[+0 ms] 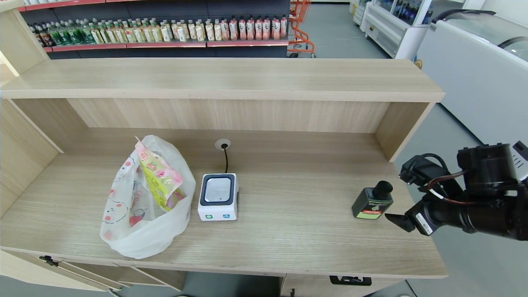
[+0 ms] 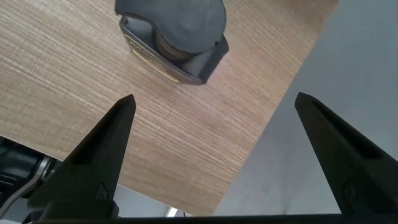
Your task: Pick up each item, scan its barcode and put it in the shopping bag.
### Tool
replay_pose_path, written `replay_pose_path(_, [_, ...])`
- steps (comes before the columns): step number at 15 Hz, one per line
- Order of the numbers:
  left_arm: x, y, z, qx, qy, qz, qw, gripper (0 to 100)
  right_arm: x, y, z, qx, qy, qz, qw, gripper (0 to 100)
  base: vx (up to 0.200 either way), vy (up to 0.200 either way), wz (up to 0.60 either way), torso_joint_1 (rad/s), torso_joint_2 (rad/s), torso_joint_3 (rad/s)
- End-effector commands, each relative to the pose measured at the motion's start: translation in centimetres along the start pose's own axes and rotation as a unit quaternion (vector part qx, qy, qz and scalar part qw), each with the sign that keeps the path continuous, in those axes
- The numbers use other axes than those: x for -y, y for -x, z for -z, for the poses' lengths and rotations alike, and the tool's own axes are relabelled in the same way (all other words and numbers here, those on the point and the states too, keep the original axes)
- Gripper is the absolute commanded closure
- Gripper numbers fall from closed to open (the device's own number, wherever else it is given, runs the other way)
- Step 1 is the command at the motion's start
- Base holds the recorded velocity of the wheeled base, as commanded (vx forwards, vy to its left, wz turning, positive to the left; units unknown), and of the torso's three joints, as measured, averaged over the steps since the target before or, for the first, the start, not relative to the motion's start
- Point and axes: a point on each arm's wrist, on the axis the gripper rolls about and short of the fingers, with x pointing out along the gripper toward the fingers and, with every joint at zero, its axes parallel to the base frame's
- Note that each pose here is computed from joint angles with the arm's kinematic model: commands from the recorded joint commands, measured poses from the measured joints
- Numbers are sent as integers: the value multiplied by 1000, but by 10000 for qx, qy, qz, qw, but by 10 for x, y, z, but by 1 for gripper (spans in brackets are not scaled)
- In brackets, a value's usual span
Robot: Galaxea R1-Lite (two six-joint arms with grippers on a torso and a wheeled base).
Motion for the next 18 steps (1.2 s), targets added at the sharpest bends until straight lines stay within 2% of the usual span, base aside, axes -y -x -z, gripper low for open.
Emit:
replay_pose_path(1, [0, 0, 0, 0, 2, -1, 10000, 0, -11, -16, 1, -81, 97, -182, 9998, 0, 0, 0, 0, 0, 0, 0])
replay_pose_path(6, [0, 0, 0, 0, 2, -1, 10000, 0, -20, -34, -4, 128, 185, -211, 9995, 0, 0, 0, 0, 0, 0, 0])
replay_pose_path(15, [0, 0, 0, 0, 2, -1, 10000, 0, -23, -58, -12, 262, 292, -381, 9985, 0, 0, 0, 0, 0, 0, 0])
replay_pose_path(16, [0, 0, 0, 0, 2, -1, 10000, 0, -24, -61, -14, 295, 296, -423, 9982, 100, 0, 0, 0, 0, 0, 0])
replay_pose_path(18, [0, 0, 0, 0, 2, -1, 10000, 0, -24, -66, -18, 381, 305, -467, 9977, 100, 0, 0, 0, 0, 0, 0])
